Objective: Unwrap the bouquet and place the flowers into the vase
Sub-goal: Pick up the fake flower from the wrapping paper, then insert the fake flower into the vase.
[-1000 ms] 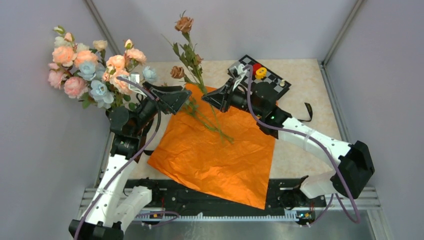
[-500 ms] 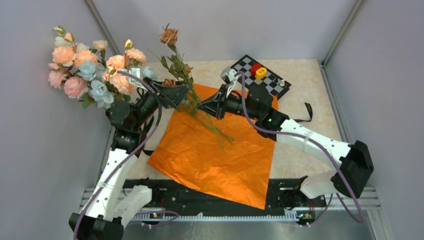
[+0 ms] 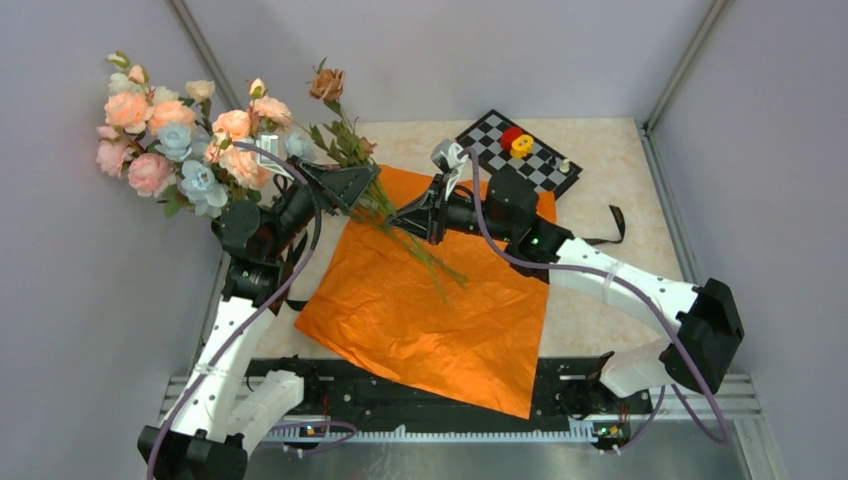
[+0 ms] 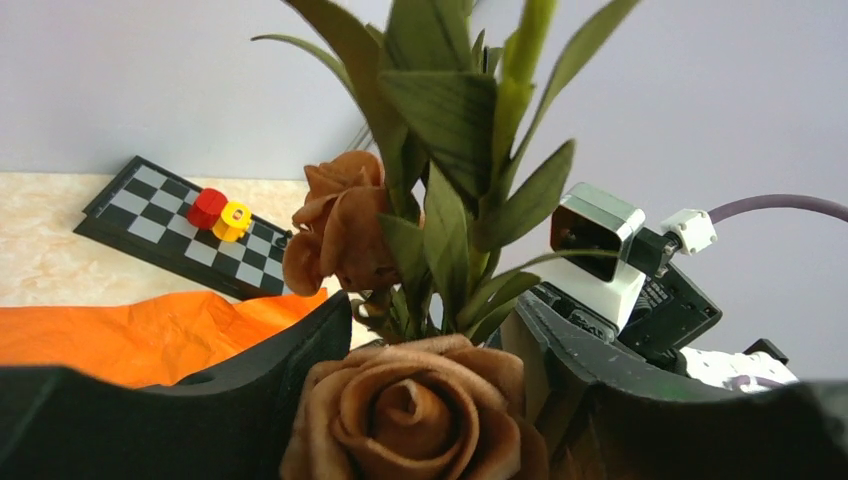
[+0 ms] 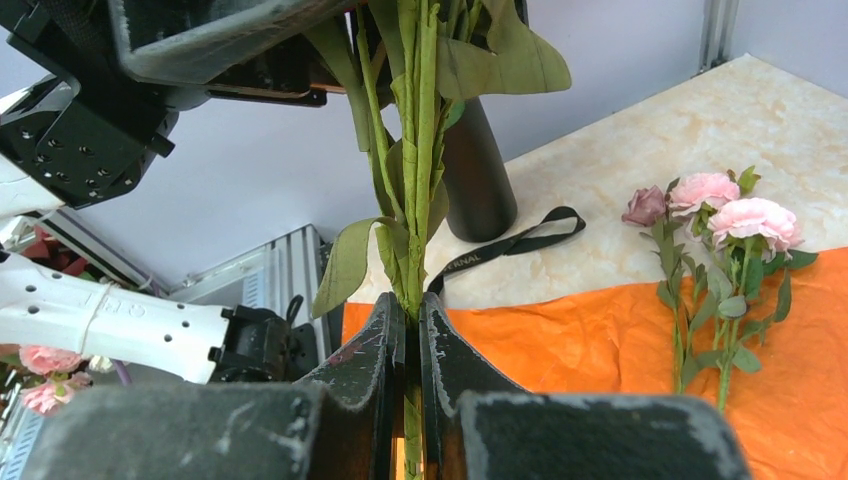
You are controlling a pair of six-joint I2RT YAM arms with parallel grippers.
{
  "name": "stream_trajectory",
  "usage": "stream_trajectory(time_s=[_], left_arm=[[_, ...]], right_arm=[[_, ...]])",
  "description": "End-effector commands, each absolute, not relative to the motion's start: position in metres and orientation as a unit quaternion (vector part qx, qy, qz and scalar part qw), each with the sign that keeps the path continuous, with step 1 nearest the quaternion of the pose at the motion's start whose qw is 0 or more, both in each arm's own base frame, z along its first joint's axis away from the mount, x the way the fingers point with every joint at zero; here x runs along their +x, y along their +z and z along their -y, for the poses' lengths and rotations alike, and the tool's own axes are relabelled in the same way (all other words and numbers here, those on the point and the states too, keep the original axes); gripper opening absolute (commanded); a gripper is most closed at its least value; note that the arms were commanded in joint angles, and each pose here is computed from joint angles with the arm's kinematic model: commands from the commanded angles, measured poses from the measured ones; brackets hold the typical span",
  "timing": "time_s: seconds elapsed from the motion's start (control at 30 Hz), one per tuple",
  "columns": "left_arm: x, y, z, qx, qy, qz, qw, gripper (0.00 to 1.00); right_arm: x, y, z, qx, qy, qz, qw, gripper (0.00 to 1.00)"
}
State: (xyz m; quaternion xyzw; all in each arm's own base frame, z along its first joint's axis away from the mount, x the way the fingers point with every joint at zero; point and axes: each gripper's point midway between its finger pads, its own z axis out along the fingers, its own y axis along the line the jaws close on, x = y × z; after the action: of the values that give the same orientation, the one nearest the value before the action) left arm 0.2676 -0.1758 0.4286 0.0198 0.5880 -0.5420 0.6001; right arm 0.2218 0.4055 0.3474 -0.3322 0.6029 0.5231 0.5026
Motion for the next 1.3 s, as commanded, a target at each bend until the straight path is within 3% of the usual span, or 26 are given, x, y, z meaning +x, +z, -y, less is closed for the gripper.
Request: stream_trajectory(time_s=[0.0,0.57,0.67,1.07,1.27], left_arm=[[0.262,0.449,0.174,0.025,-0.546,-0.564,0.619,0.55],[0.265,0.445,0.171,0.023,-0.529,-0.574,0.625,0.08],[0.265,0.446,0.17,0.027,-0.522,-0.576,0.629,0.02],[0.265,0.45,0.17,0.086,-0.461,-0.605,0.644,0.0],[0.268,0.441,0.162,0.139,-0.38,-0.66,0.633,0.0]], right_arm=[[0.217,0.376,-0.413,-0.345,0.527,-0.571,0.527,0.0],[0.221,0.374,-0.413,-0.34,0.514,-0.581,0.532,0.01],[0.222,0.376,-0.412,-0.338,0.512,-0.581,0.535,0.11],[0.23,0.374,-0.395,-0.311,0.483,-0.598,0.559,0.6],[0.242,0.365,-0.374,-0.287,0.433,-0.629,0.578,0.69]])
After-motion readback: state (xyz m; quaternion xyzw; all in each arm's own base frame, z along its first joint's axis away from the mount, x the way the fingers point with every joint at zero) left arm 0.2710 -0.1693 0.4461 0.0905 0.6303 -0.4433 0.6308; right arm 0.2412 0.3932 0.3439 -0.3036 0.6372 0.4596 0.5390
